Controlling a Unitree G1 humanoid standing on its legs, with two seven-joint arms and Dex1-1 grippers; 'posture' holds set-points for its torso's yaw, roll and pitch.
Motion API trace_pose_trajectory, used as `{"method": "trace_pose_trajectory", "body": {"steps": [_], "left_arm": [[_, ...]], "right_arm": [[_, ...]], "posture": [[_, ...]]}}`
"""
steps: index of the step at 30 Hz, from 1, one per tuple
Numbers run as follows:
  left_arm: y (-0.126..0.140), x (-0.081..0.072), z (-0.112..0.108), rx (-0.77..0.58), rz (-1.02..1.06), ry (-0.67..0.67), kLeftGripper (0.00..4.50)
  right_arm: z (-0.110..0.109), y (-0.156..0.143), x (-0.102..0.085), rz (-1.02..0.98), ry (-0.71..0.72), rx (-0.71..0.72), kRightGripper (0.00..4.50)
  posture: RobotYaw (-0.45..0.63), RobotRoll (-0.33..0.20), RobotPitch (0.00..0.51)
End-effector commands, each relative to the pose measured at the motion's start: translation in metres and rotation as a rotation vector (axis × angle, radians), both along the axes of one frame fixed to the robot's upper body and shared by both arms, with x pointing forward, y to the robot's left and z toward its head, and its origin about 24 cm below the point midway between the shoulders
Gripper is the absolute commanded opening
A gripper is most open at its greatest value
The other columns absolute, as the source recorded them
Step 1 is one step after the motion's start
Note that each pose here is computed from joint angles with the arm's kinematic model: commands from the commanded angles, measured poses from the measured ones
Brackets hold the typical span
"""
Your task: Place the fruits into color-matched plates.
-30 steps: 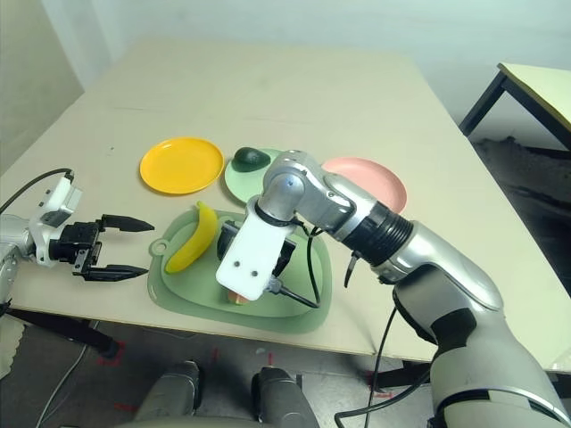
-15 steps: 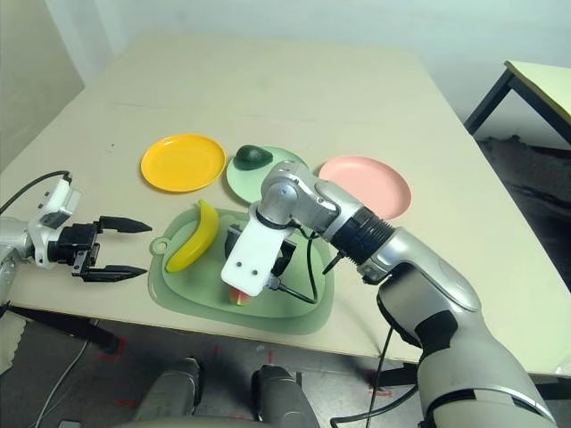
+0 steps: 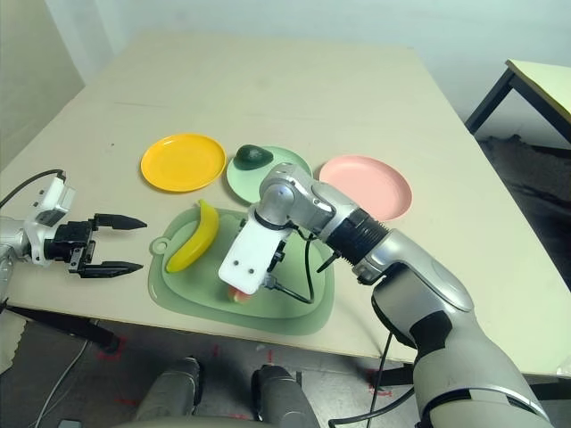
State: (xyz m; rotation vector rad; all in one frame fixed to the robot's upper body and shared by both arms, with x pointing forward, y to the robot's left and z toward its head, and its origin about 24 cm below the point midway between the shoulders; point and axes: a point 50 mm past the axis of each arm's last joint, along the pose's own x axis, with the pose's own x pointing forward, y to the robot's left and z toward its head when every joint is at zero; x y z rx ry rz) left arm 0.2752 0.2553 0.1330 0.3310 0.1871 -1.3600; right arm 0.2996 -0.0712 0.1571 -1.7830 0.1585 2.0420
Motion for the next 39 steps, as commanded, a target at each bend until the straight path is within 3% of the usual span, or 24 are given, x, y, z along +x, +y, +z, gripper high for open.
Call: {"method": "trace_pose_trajectory", "body": {"steps": [1, 11, 19, 27, 35, 39], "left_arm": [[-0.003, 0.000, -0.004, 0.018, -0.013, 0.001, 4.50], [-0.007, 0.002, -0.005, 0.019, -0.028, 0.000, 4.50], [-0.007, 0.005, -0.004, 0.012, -0.024, -0.003, 4.50], [-0.007, 0.005, -0.004, 0.012, -0.026, -0.001, 4.50], [-0.005, 0.005, -0.002, 0.022, -0.029, 0.002, 4.50], [-0.005, 0.006, -0.003, 0.023, -0.033, 0.005, 4.50]], "right_arm": [[-0.006, -0.006, 0.001, -0.012, 0.016, -0.030, 1.70], [0.011, -0.017, 0.012, -0.075, -0.014, -0.041, 1.70], [0.040, -0.038, 0.042, -0.207, -0.107, -0.073, 1.70], [0.039, -0.041, 0.035, -0.203, -0.093, -0.077, 1.70], [0.058, -0.036, 0.029, -0.265, -0.099, -0.018, 4.37], [0.058, -0.024, 0.014, -0.410, 0.008, 0.079, 4.44]], "posture": [[0.07, 0.000, 0.129], [0.05, 0.000, 0.123], [0.04, 0.000, 0.115], [0.04, 0.000, 0.118], [0.03, 0.000, 0.117], [0.02, 0.000, 0.119]]}}
